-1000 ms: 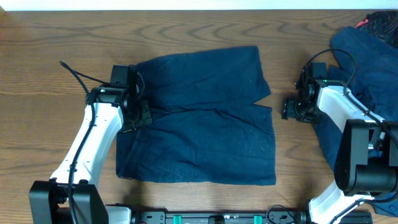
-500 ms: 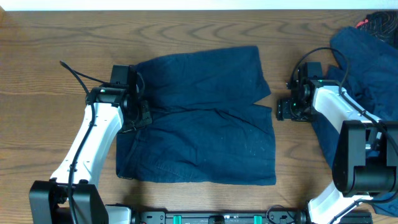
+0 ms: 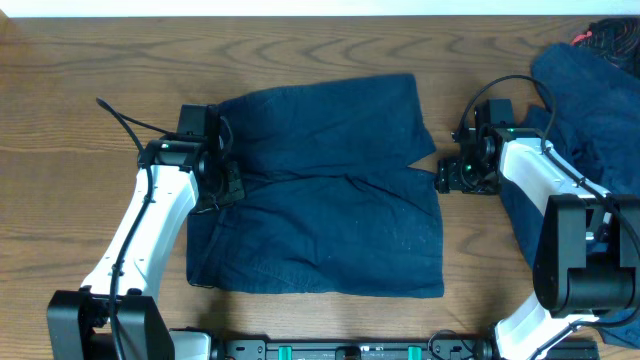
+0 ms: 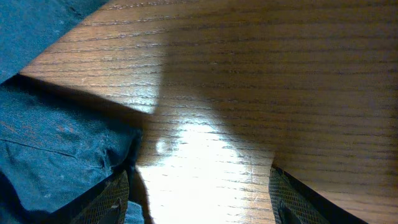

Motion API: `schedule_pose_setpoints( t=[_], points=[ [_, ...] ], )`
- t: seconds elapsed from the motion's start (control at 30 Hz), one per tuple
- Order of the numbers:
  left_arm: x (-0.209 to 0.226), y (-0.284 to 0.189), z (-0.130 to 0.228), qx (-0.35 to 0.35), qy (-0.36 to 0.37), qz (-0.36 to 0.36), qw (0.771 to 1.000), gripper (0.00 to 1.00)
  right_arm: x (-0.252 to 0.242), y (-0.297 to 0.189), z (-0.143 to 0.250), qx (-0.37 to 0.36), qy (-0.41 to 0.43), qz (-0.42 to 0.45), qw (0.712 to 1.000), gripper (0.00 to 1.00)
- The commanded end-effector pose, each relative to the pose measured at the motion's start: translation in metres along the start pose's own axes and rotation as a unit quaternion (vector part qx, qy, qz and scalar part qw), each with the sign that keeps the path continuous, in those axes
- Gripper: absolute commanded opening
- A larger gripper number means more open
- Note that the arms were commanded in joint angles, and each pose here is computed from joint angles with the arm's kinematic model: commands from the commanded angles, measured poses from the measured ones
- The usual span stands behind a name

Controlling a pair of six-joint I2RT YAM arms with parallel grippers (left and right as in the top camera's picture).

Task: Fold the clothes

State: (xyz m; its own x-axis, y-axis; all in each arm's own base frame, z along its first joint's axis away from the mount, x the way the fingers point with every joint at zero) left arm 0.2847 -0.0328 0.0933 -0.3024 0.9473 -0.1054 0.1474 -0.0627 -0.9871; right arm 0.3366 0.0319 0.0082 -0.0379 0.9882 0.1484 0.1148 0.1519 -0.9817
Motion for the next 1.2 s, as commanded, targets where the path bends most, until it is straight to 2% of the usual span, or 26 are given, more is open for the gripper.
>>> schedule_pose_setpoints(
  t=[0.0,0.67,1.17],
  points=[
    [0.002,-0.001,-0.001,-0.002,0.004,-0.004,1.0,0.06,0.02,0.027,0.027,0.05,-0.011,-0.046,0.998,0.71],
    [0.002,-0.001,-0.001,-0.002,0.004,-0.004,1.0,0.07,0.015,0.056,0.026,0.06,-0.008,-0.043,0.997,0.72],
    [0.002,-0.001,-0.001,-0.001,0.004,-0.004,1.0,0.07,-0.004,0.06,0.041,0.091,0.012,0.014,0.996,0.72]
  ],
)
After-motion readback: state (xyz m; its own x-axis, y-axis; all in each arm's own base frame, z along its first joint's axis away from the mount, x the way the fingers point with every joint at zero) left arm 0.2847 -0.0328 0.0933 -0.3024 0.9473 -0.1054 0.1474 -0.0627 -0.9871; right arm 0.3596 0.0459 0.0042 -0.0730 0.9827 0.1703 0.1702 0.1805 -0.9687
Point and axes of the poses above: each gripper's point midway between its finger pads, its own y axis out along the fingers, its own x axis along the line the jaws close on, z = x × y, the point moved 1 cm from there along -y, back along the fingers, and after that the axes turned 3 degrees about -y, right-handed, at the moved point
